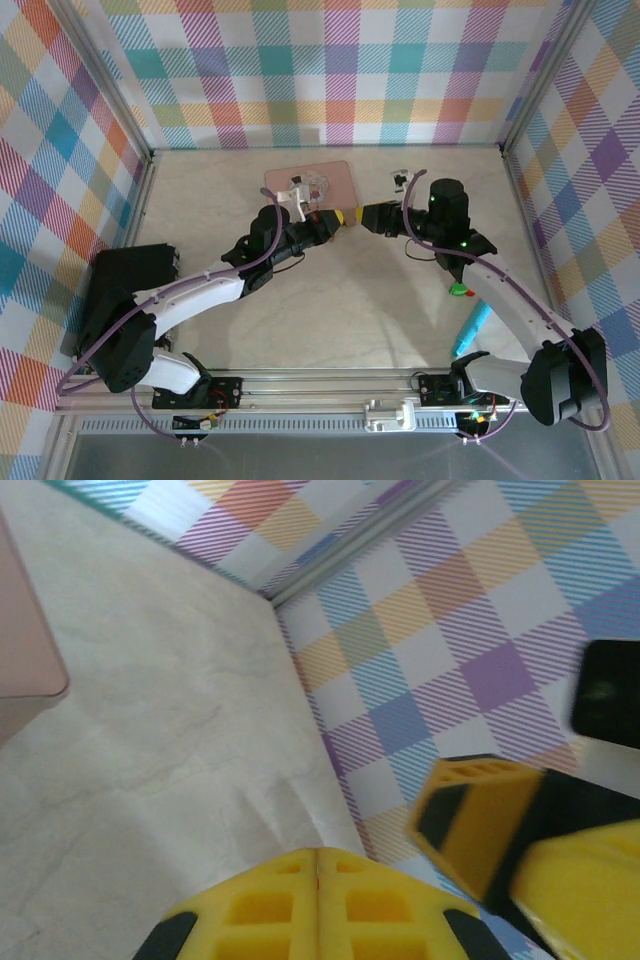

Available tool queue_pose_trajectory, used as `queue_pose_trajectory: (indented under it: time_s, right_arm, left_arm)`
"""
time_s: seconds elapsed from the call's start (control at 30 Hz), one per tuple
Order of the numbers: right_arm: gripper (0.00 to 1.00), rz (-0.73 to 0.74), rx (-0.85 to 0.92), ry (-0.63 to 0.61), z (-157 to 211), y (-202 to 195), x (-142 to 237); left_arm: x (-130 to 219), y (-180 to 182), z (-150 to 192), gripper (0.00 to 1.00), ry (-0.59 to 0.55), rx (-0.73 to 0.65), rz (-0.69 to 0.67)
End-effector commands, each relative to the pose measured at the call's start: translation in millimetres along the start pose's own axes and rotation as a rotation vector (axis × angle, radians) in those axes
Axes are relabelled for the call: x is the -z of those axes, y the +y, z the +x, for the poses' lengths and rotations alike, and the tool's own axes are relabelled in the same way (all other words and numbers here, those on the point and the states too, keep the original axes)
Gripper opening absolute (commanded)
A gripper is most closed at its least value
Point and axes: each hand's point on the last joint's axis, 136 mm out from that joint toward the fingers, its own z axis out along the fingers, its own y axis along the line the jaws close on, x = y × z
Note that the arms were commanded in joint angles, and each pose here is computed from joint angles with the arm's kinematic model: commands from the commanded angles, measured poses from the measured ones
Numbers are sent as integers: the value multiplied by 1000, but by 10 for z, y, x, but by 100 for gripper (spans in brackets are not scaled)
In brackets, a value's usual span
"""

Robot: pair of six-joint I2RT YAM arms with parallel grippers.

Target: Unlock the padlock with the key

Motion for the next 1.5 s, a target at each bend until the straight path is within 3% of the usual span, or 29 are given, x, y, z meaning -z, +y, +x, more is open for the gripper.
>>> queue_pose_trajectory:
  time_s: [0.0, 0.23, 0.63, 1.0, 1.23, 1.47]
  right_arm:
    - [43, -161, -68, -12, -46, 221, -35]
    - [46, -268, -216, -7, 75, 180, -127]
    - [49, -391, -300, -8, 142, 322, -160]
    - [38, -437, -344, 4, 199, 362, -267]
    - [21, -444, -340, 2, 196, 373, -267]
    - [11, -436, -327, -1, 194, 365, -272]
  left_arm:
    - [157, -444, -242, 0, -91, -94, 182]
    - [239, -459, -265, 0, -118, -124, 192]
    - [221, -437, -242, 0, -121, -103, 208]
    - [261, -483, -269, 0, -142, -96, 230]
    - [286, -457, -270, 0, -152, -87, 224]
    - [285, -445, -275, 0, -153, -73, 221]
